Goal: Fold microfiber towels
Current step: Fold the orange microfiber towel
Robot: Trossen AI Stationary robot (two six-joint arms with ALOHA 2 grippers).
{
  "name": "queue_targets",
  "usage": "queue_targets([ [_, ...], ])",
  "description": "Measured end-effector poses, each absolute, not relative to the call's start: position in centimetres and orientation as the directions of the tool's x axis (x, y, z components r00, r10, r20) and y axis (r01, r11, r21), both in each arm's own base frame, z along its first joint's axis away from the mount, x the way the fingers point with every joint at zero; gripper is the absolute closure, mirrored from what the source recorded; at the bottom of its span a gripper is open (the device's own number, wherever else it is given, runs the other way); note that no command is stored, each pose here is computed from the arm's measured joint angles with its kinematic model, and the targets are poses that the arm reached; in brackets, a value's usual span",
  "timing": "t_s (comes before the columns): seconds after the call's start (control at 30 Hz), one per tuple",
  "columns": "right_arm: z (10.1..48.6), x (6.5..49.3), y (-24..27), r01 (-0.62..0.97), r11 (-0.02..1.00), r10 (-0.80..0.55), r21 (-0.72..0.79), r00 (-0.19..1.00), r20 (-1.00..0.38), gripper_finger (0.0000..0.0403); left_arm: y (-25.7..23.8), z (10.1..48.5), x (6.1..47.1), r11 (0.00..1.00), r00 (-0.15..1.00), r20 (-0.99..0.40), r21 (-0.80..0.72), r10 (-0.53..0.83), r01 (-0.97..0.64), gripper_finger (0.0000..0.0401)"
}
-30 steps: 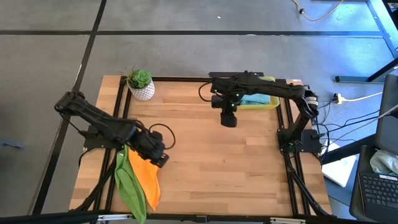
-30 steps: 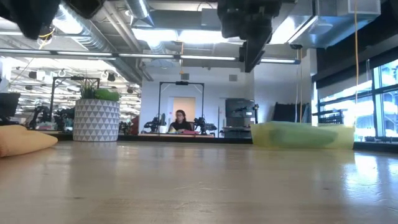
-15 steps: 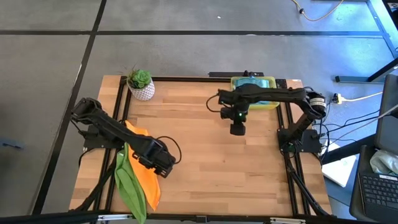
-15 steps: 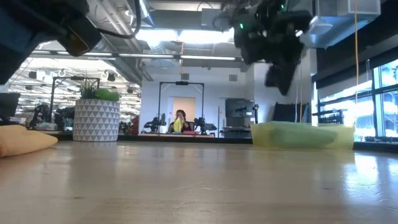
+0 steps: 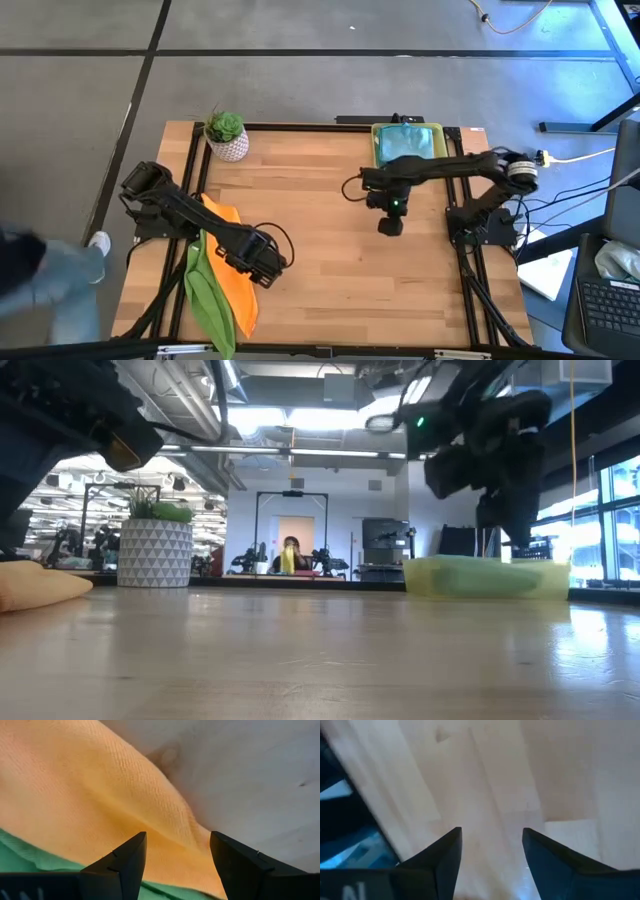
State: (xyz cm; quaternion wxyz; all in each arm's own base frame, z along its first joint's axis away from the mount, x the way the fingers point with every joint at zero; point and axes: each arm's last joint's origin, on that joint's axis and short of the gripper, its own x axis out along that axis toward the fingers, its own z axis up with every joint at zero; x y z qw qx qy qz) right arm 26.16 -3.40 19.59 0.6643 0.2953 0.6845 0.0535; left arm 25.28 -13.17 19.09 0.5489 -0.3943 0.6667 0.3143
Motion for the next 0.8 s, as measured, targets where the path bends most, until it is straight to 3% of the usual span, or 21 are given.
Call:
queue_targets([
  [0.17,22.1,24.4,-2.0,0.406,0.836,0.294,0.37,0.238,-0.926,0.0208,-12.8,18.9,25.5,0.554,-0.083,-0.982,-0.027,-0.172,-0.832,0.0189],
  [0.33,24.1,22.4,-0.1,0.447,0.761,0.262,0.47,0.451,-0.853,0.0222,-12.9,18.9,25.5,0.594,-0.08,-0.983,-0.036,-0.167,-0.803,0.0189],
  [0.8,25.5,21.1,5.6,0.494,0.658,0.262,0.569,0.557,-0.788,0.0226,-14.1,18.7,24.8,0.533,-0.077,-0.993,0.02,-0.085,-0.846,0.0192],
])
